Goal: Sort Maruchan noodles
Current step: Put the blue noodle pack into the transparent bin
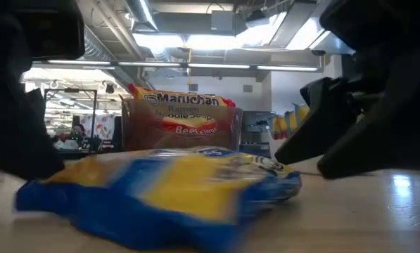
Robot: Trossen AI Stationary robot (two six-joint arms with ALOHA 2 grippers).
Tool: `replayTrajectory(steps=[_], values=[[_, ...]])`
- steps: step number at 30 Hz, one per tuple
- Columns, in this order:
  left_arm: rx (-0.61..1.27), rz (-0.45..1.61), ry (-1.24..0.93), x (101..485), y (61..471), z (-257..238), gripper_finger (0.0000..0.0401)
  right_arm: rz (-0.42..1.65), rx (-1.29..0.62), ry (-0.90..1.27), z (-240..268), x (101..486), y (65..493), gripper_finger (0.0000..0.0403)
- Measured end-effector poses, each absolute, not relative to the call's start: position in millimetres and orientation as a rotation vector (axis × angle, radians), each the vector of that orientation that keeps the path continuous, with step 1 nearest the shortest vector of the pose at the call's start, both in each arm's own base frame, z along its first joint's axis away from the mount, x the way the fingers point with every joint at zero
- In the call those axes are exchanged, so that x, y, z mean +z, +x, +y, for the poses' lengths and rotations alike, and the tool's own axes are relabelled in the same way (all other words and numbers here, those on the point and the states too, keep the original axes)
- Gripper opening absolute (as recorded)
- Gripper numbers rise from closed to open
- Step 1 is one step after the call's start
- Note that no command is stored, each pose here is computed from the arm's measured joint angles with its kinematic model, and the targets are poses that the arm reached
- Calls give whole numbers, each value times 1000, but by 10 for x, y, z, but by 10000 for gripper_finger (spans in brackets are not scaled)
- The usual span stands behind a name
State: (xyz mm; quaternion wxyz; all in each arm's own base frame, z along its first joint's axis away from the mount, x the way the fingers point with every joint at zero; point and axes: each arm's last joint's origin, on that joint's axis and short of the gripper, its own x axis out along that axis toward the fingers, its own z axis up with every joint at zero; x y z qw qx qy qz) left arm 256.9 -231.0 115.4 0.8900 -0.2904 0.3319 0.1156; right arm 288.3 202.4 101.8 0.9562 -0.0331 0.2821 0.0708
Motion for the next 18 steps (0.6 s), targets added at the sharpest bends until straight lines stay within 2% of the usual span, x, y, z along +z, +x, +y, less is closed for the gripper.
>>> replayTrajectory(steps=[5,10,14,18], values=[[64,616,-688,1020,2729,-2485,89,675,92,-214,1907,1049,2817,232],[-52,568,-693,1099,2919,-2594,89,745,61,-220,1809,1493,2672,232],[-105,547,-638,1261,2978,-2593,89,818,123,-25,1802,1817,2448,232],[-67,528,-573,1352,2970,-2553,89,785,113,299,1889,1869,2338,232]])
